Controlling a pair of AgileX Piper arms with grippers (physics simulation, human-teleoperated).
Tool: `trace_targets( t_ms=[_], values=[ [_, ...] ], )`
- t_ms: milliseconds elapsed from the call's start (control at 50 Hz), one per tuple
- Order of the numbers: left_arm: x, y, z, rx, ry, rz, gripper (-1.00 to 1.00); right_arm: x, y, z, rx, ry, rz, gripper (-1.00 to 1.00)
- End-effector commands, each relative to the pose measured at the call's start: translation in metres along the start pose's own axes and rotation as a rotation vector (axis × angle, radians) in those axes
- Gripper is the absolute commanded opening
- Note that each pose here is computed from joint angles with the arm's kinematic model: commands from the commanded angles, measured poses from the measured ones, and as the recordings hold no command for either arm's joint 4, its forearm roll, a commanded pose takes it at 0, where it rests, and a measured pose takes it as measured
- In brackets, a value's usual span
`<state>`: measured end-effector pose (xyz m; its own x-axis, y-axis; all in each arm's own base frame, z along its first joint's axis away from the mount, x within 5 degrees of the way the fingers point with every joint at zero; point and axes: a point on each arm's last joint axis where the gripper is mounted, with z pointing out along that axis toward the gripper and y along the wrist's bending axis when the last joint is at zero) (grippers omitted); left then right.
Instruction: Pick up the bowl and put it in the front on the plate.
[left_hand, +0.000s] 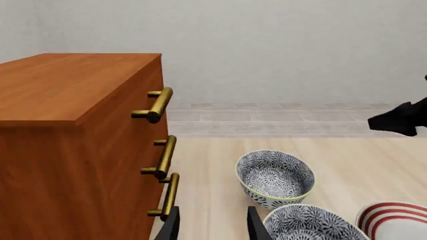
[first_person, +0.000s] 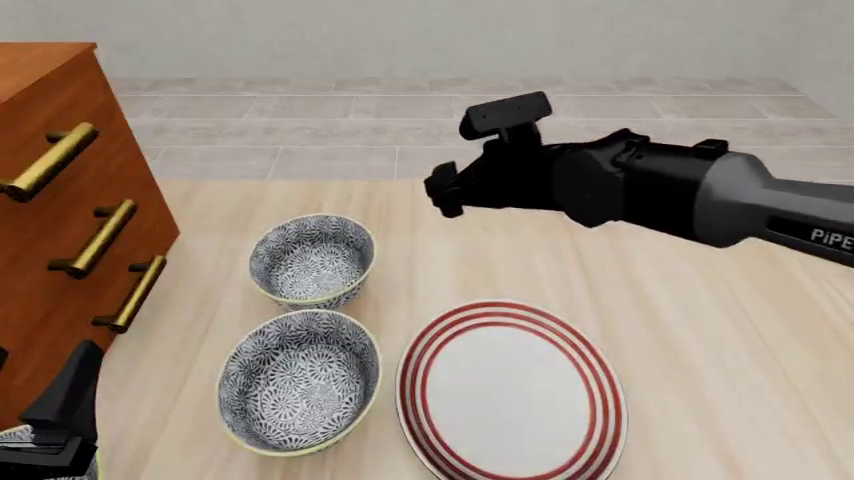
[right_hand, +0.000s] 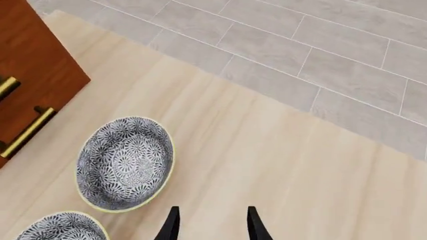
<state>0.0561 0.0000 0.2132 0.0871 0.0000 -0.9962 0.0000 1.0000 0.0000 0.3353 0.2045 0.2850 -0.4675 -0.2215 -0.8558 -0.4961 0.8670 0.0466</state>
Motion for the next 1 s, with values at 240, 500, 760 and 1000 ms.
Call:
trace_targets(
  t_ms=[240, 500, 760, 1000],
  values=[
    [0.000, 0.000, 0.000, 0.000, 0.000, 0.000, 1.00, -0.021, 0.011, 0.039, -0.013, 0.082, 0.005, 1.00],
    [0.000, 0.000, 0.000, 0.000, 0.000, 0.000, 1.00, -0.027, 0.021, 0.059, -0.027, 0.132, -0.012, 1.00],
    [0.000, 0.000, 0.000, 0.000, 0.000, 0.000, 1.00, -0.037, 0.033, 0.080, -0.040, 0.176, -0.001, 1.00],
    [0.000, 0.000, 0.000, 0.000, 0.000, 0.000, 1.00, -0.035, 0.052, 0.101, -0.059, 0.228, 0.020, 1.00]
  ],
)
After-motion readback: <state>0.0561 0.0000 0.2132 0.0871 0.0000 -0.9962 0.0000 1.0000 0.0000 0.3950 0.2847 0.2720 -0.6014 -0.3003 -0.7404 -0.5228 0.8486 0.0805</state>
